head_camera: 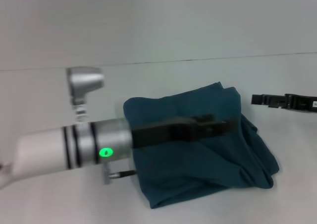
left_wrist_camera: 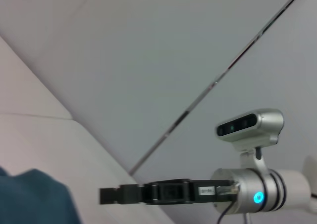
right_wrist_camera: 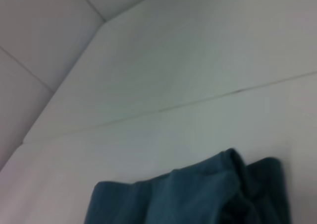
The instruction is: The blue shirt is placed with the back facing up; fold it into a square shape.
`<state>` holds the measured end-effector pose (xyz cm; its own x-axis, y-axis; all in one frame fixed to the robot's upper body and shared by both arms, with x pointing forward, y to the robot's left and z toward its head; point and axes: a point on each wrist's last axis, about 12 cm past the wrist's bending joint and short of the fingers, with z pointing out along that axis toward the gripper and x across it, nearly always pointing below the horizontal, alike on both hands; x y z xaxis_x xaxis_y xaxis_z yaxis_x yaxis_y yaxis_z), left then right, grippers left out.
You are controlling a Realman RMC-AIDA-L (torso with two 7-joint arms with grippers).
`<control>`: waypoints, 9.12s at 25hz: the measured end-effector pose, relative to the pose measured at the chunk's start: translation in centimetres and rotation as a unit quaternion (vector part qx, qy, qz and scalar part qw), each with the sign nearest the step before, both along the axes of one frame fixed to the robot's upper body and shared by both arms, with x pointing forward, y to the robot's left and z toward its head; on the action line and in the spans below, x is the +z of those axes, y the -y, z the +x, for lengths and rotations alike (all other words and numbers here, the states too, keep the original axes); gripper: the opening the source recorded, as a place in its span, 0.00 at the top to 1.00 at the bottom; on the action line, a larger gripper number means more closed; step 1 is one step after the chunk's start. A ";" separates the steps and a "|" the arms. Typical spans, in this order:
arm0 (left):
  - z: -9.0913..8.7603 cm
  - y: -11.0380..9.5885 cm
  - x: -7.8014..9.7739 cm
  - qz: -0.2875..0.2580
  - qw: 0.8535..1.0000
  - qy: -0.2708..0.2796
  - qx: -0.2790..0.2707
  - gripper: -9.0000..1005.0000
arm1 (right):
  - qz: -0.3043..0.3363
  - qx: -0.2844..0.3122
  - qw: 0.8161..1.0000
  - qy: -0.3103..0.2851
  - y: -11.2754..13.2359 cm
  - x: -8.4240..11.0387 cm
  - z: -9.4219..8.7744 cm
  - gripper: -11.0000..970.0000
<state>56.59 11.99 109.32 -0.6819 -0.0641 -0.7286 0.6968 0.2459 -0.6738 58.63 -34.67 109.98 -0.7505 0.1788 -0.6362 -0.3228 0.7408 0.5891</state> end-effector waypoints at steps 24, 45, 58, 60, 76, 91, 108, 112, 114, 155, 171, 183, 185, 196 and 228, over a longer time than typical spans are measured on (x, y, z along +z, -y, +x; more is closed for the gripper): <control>-4.7 -11.6 -0.7 0.057 0.990 0.124 -0.036 0.06 | 0.003 -0.010 1.000 -0.028 -5.1 -1.9 2.4 0.12; -5.2 -11.4 -0.9 0.058 0.989 0.122 -0.052 0.06 | 0.006 -0.020 0.999 0.037 -5.1 0.1 3.9 0.86; -5.2 -11.4 -1.0 0.052 0.991 0.112 -0.043 0.06 | -0.009 -0.027 0.997 0.072 -4.1 2.5 5.4 0.94; -5.2 -11.4 -1.0 0.052 0.992 0.109 -0.040 0.06 | -0.016 -0.033 0.997 0.072 -4.0 2.5 5.5 0.94; -5.3 -11.2 -1.5 0.050 0.994 0.089 -0.035 0.06 | -0.083 -0.095 0.990 0.058 -3.7 -0.1 6.0 0.88; -4.9 -11.0 -2.0 0.061 0.994 0.085 -0.024 0.06 | -0.021 -0.024 0.999 0.002 -0.4 -0.7 1.2 0.40; -4.9 -11.0 -2.0 0.062 0.994 0.088 -0.025 0.06 | -0.003 -0.014 0.998 -0.059 0.5 -2.9 -2.3 0.28; -4.9 -11.0 -2.0 0.065 0.994 0.087 -0.026 0.06 | 0.003 -0.007 0.998 -0.063 -0.3 -3.2 -2.2 0.28; -5.0 -10.9 -2.1 0.066 0.994 0.087 -0.027 0.06 | 0.004 -0.005 0.998 -0.066 -0.6 -3.3 -2.1 0.28; -4.7 -10.9 -2.2 0.070 0.994 0.083 -0.015 0.06 | 0.038 -0.017 0.999 -0.013 2.9 -0.5 -3.4 0.99; -4.5 -11.0 -2.2 0.073 0.994 0.077 -0.009 0.06 | 0.004 -0.075 0.997 -0.028 3.4 -2.5 -3.5 0.91; -1.9 -10.5 -2.4 0.100 0.993 0.035 0.058 0.06 | 0.040 -0.088 0.993 0.060 3.9 0.2 -2.2 0.55; -0.7 -10.5 -2.4 0.113 0.989 0.016 0.093 0.06 | 0.041 -0.070 0.994 0.069 3.8 1.0 -1.8 0.45; 3.3 -9.7 -2.3 0.156 0.969 -0.016 0.191 0.07 | 0.050 -0.028 0.995 0.087 3.2 2.3 -1.4 0.20; 4.6 -2.7 -3.6 0.246 0.959 -0.002 0.139 0.08 | 0.049 -0.027 0.995 0.088 2.9 2.9 -0.7 0.05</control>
